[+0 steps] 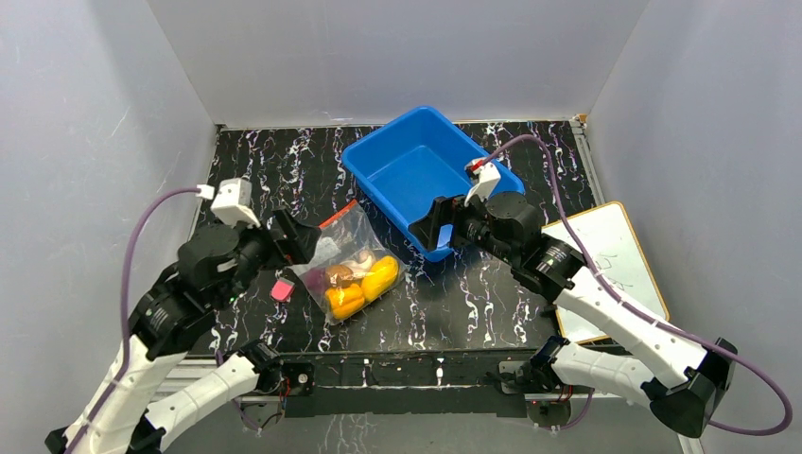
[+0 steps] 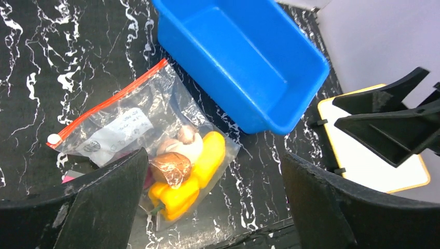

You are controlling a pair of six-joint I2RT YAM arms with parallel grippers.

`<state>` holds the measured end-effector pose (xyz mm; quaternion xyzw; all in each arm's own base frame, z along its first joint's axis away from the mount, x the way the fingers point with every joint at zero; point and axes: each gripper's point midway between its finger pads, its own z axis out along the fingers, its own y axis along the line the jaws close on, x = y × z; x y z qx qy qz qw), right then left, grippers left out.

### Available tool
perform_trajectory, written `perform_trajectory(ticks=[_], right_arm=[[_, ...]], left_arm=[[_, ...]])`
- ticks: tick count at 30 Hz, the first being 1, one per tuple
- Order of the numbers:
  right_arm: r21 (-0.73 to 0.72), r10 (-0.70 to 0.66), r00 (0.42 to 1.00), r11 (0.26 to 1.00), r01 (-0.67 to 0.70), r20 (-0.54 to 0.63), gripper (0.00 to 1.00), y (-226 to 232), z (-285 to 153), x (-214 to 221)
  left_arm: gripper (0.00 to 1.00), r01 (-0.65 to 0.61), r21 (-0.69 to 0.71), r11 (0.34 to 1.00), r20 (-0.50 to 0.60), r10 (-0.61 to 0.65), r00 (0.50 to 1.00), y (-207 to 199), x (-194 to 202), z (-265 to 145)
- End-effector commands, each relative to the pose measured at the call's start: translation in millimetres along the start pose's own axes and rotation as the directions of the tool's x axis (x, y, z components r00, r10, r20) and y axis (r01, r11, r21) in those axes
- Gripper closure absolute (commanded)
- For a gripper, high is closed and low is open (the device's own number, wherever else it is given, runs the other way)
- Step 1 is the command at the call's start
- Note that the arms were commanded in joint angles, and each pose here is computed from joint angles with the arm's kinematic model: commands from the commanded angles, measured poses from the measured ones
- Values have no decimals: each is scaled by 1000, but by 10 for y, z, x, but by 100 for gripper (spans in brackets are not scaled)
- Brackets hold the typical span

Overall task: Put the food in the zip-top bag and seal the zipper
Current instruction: Reset both arms

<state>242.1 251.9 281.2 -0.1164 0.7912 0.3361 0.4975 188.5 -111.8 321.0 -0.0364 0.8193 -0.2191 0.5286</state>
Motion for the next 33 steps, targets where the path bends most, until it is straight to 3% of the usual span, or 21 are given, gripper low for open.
perform_trajectory(ticks=[1,9,33], right_arm=[[-9,85,990,996,-84,111,2,143,-185,-430],[10,149,987,989,-150,56,2,88,-123,-223],[23,177,973,983,-183,149,2,73,-305,-454]], left_arm=[[2,14,49,999,-5,-14,1000,-57,16,-77],[2,20,180,984,24,-25,999,-192,67,-169],[2,-18,113,993,10,17,1000,-68,167,-29]])
